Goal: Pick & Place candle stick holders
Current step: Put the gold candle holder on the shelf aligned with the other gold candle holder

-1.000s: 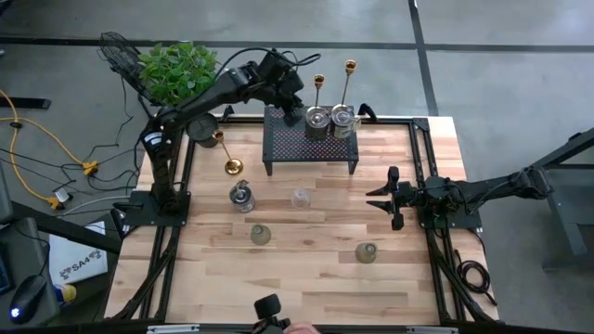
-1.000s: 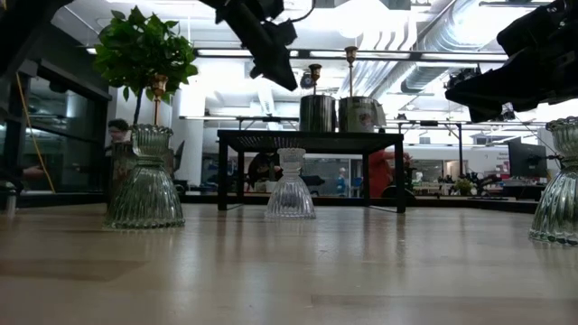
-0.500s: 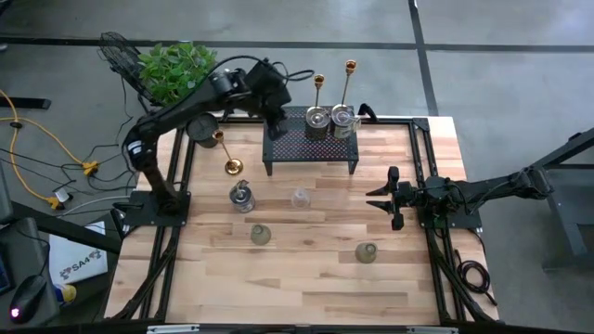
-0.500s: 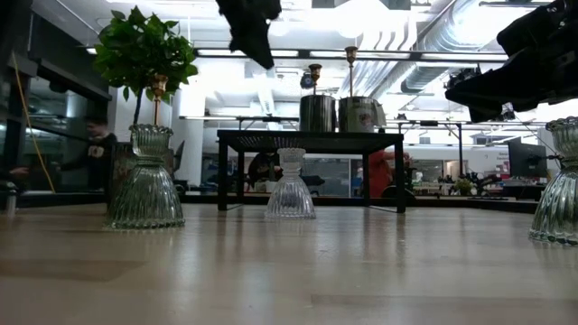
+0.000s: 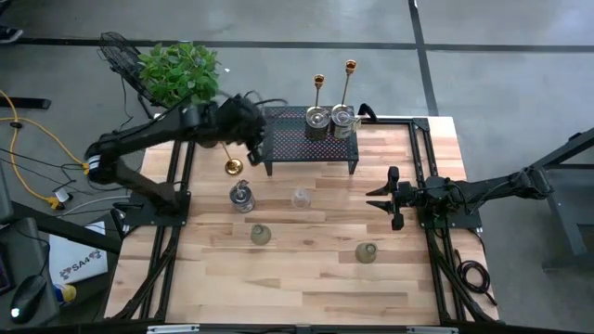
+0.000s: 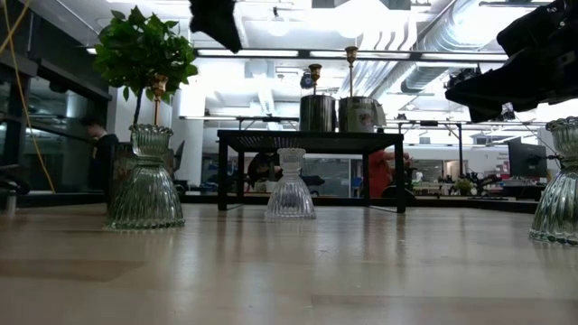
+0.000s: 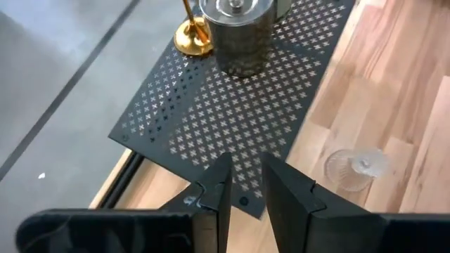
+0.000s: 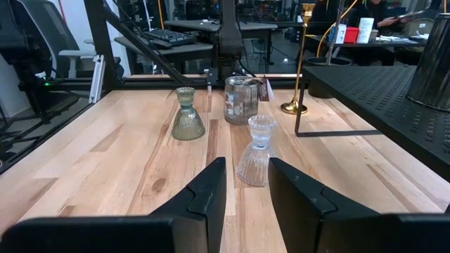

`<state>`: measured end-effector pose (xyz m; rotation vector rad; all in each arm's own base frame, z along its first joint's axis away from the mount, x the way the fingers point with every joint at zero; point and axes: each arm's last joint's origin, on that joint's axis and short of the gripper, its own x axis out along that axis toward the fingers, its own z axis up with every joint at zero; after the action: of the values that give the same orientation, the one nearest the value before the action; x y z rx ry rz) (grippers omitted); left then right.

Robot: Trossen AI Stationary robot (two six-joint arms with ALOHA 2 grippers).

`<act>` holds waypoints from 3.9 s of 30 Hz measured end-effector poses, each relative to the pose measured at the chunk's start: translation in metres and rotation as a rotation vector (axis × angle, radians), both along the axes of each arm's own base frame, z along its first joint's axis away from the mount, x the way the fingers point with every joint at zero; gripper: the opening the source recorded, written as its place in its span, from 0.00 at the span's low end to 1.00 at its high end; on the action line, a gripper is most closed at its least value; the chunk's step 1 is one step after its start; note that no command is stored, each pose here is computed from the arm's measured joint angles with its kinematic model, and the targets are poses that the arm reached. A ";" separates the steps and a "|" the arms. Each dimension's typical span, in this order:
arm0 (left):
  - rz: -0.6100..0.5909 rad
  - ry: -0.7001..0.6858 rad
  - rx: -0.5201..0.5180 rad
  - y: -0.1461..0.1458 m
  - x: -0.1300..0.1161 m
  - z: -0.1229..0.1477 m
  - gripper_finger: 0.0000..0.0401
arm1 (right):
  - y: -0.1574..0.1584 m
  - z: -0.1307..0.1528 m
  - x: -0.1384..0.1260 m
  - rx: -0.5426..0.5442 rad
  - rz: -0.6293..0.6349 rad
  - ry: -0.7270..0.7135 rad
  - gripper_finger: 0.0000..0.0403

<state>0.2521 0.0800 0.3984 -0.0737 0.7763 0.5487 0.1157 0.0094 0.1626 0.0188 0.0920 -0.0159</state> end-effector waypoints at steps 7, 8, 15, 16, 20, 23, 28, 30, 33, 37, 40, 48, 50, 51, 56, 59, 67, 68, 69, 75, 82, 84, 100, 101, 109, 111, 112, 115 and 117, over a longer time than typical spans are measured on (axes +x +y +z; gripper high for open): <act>0.054 -0.098 0.009 -0.043 -0.039 -0.029 0.19 | 0.000 0.000 0.000 0.000 0.000 0.000 0.25; 0.064 -0.111 0.006 -0.048 -0.044 -0.035 0.19 | 0.000 0.000 0.000 0.000 0.000 0.000 0.25; 0.125 -0.185 0.021 -0.082 -0.073 -0.075 0.19 | 0.000 0.000 0.000 0.000 0.000 0.000 0.25; 0.135 -0.192 0.026 -0.086 -0.076 -0.082 0.19 | 0.000 0.000 0.000 0.000 0.000 0.000 0.25; 0.174 -0.223 0.064 -0.101 -0.089 -0.107 0.19 | 0.000 0.000 0.000 0.000 0.000 0.000 0.25; 0.206 -0.248 0.120 -0.108 -0.094 -0.128 0.19 | 0.000 0.000 0.000 0.000 0.000 0.000 0.25; 0.292 -0.309 0.199 -0.114 -0.102 -0.162 0.19 | 0.000 0.000 0.000 0.000 0.000 0.000 0.25; 0.311 -0.325 0.208 -0.115 -0.104 -0.174 0.19 | 0.000 0.000 0.000 0.000 0.000 0.000 0.25; 0.339 -0.349 0.201 -0.115 -0.108 -0.190 0.23 | 0.000 0.000 0.000 0.000 0.000 0.000 0.25; 0.383 -0.387 0.203 -0.112 -0.111 -0.206 0.35 | 0.000 0.000 0.000 0.000 0.000 0.000 0.25; 0.394 -0.385 0.239 -0.111 -0.114 -0.214 0.45 | 0.000 0.000 0.000 0.000 0.000 0.001 0.25; 0.421 -0.403 0.322 -0.106 -0.122 -0.234 0.58 | 0.000 0.000 0.000 0.000 0.000 0.001 0.25; 0.434 -0.424 0.340 -0.106 -0.123 -0.238 0.58 | 0.000 0.000 0.000 0.000 0.000 0.001 0.25; 0.439 -0.432 0.349 -0.105 -0.124 -0.240 0.58 | 0.000 0.000 0.000 0.000 0.000 0.001 0.25; 0.461 -0.469 0.380 -0.103 -0.127 -0.249 0.58 | 0.000 0.000 0.000 0.000 0.000 0.001 0.25; 0.472 -0.491 0.387 -0.103 -0.128 -0.251 0.58 | 0.000 0.000 0.000 0.000 0.000 0.001 0.25; 0.483 -0.515 0.373 -0.103 -0.126 -0.251 0.57 | 0.000 0.000 0.000 0.000 0.000 0.001 0.25; 0.490 -0.520 0.367 -0.103 -0.125 -0.250 0.56 | 0.000 0.000 0.000 0.000 0.000 0.001 0.25; 0.496 -0.521 0.357 -0.102 -0.123 -0.250 0.56 | 0.000 0.000 0.000 0.000 0.000 0.001 0.25; 0.505 -0.479 0.349 -0.093 -0.110 -0.243 0.55 | 0.000 0.000 0.000 0.000 0.000 0.001 0.25; 0.495 -0.440 0.347 -0.080 -0.099 -0.235 0.55 | 0.000 0.000 0.000 0.000 0.000 0.001 0.25; 0.483 -0.432 0.338 -0.076 -0.097 -0.233 0.55 | 0.000 0.000 0.000 0.000 0.000 0.001 0.25; 0.501 -0.445 0.311 -0.061 -0.084 -0.234 0.55 | 0.000 0.000 0.000 0.000 0.000 0.001 0.25; 0.499 -0.448 0.302 -0.061 -0.084 -0.234 0.55 | 0.000 0.000 0.000 0.000 0.000 0.001 0.25; 0.552 -0.505 0.254 -0.061 -0.085 -0.235 0.55 | 0.000 0.000 0.000 0.000 0.000 0.001 0.25; 0.568 -0.530 0.230 -0.062 -0.085 -0.235 0.55 | 0.000 0.000 0.000 0.000 0.000 0.001 0.25; 0.575 -0.542 0.221 -0.064 -0.085 -0.236 0.55 | 0.000 0.000 0.000 0.000 0.000 0.001 0.25; 0.611 -0.566 0.221 -0.068 -0.088 -0.238 0.55 | 0.000 0.000 0.000 0.000 0.000 0.001 0.25; 0.640 -0.576 0.238 -0.071 -0.090 -0.239 0.55 | 0.000 0.000 0.000 0.000 0.000 0.001 0.25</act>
<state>0.1618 0.0094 0.1589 -0.2529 0.1019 1.1599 0.1157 0.0095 0.1625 0.0185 0.0927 -0.0159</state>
